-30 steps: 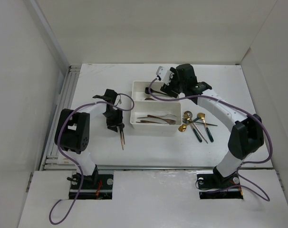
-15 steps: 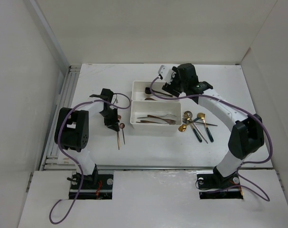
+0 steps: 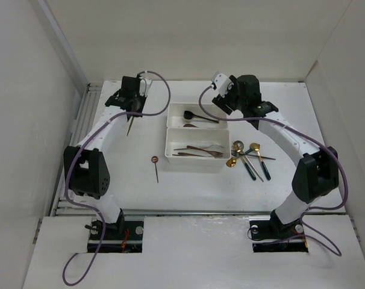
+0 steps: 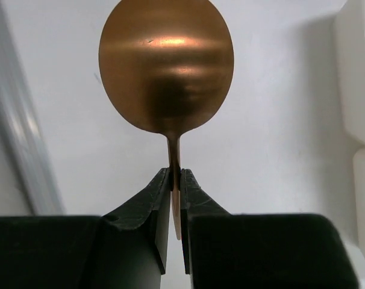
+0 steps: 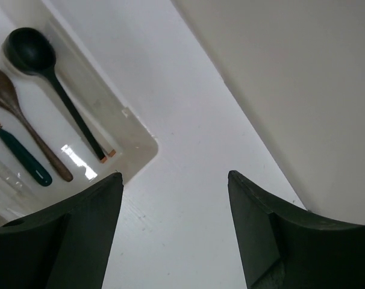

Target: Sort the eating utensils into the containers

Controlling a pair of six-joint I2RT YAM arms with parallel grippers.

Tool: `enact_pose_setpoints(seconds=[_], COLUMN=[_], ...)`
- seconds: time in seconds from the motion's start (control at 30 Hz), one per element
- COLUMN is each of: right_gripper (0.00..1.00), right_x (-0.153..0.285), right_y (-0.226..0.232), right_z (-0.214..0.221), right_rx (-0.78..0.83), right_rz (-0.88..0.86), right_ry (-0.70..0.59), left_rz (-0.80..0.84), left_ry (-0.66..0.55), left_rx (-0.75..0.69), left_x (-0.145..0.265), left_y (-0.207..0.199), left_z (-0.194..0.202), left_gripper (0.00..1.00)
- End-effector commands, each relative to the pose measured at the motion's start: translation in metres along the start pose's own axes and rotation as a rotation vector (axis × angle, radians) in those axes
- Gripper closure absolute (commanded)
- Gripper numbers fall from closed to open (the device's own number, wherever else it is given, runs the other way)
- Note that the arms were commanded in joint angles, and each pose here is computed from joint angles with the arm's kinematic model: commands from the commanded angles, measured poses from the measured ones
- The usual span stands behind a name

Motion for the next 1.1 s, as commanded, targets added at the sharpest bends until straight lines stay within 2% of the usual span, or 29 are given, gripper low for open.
enact_pose_setpoints(seconds=[0.0,0.07,0.13,0.17,0.3,0.37,0.53,0.7,0.8,0.93,1.07], right_gripper=[0.25,0.25,0.25,0.25,0.25,0.25,0.25,0.25,0.25,0.25,0.25], right_x=[0.017,0.028,0.036,0.046,0.073,0.078,0.101,0.105,0.102,0.098,0.092], right_y=[-0.027,-0.039,-0.064,-0.072,-0.1,-0.099,-0.1,-0.089,-0.084,-0.084,-0.084], right_z=[-0.021,-0.023,-0.017,-0.019,-0.006,0.004,0.019,0.032,0.038,0.038,0.04], right_rx=[-0.069,-0.132,-0.224,-0.305,-0.409,-0.416,-0.442,-0.437,-0.428,-0.435,-0.436], right_rz=[0.09,0.15,0.27,0.305,0.41,0.431,0.469,0.46,0.435,0.424,0.41], right_ry=[-0.163,-0.204,-0.22,-0.25,-0.27,-0.251,-0.262,-0.236,-0.221,-0.226,-0.218], left_rz=[-0.156,-0.16,-0.176,-0.184,-0.107,-0.104,-0.083,-0.043,-0.006,0.123,0.205], left_ry=[-0.328,-0.458,-0.525,-0.592,-0.659,-0.704,-0.732,-0.719,-0.738,-0.664,-0.578], left_rx=[-0.28,-0.402,-0.541,-0.563,-0.695,-0.696,-0.839,-0.752,-0.781,-0.903,-0.876], left_x=[0.052,0.059,0.058,0.058,0.034,0.035,0.012,0.013,0.027,0.02,0.001], left_y=[0.006,-0.02,-0.038,-0.047,-0.114,-0.128,-0.167,-0.175,-0.175,-0.191,-0.202], left_z=[-0.069,-0.101,-0.118,-0.13,-0.159,-0.174,-0.171,-0.173,-0.171,-0.147,-0.129], left_gripper=[1.0,1.0,1.0,1.0,1.0,1.0,1.0,1.0,1.0,1.0,1.0])
Point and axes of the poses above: each gripper's point midway between its finger pads, its own x axis back along the fingers, its own y axis along the line the jaws close on, z = x × y, the point moved 10 cm from there along x, back along the fingers, and after that the axes turned 10 degrees about -x, right-handed, at the moved point
